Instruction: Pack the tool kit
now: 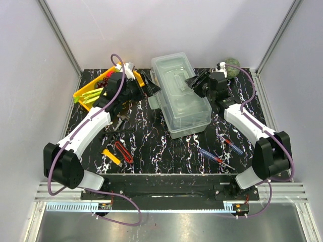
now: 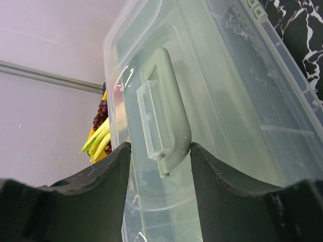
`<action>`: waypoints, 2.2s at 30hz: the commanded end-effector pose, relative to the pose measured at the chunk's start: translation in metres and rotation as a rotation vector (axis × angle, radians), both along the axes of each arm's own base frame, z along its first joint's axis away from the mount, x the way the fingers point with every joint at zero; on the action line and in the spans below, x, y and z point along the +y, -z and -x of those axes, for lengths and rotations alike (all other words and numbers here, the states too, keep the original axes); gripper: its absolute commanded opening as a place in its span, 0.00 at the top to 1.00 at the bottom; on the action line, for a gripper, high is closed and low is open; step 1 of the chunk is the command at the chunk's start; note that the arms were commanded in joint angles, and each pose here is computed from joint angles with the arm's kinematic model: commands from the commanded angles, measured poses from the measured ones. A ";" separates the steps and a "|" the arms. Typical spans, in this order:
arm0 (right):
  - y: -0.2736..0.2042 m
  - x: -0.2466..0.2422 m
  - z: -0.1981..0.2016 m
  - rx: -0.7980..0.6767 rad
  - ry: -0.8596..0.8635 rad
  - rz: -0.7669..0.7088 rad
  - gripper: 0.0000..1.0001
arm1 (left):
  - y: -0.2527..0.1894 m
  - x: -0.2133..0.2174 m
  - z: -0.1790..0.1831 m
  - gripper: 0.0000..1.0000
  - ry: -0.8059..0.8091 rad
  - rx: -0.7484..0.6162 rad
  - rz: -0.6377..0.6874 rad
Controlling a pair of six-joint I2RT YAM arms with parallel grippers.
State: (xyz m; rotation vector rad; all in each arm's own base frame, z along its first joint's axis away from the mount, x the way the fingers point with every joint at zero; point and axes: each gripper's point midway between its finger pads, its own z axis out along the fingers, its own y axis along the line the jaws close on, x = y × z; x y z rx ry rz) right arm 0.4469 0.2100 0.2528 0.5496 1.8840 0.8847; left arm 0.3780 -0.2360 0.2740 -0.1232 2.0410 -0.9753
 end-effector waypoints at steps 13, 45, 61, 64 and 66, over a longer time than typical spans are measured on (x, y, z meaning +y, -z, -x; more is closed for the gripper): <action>-0.025 0.020 -0.025 -0.172 -0.106 0.161 0.41 | 0.000 -0.015 -0.005 0.01 0.065 -0.018 0.028; -0.112 0.016 -0.030 -0.200 -0.076 0.119 1.00 | 0.032 0.025 0.004 0.02 -0.106 0.039 -0.094; -0.097 -0.035 -0.025 -0.127 -0.012 -0.027 1.00 | 0.088 0.013 0.009 0.08 -0.087 0.174 -0.059; -0.091 -0.040 -0.024 -0.111 -0.004 -0.029 1.00 | 0.074 0.000 0.006 0.05 -0.030 0.109 -0.067; -0.086 -0.043 -0.024 -0.101 -0.001 -0.026 1.00 | 0.059 -0.005 0.004 0.03 -0.015 0.057 -0.062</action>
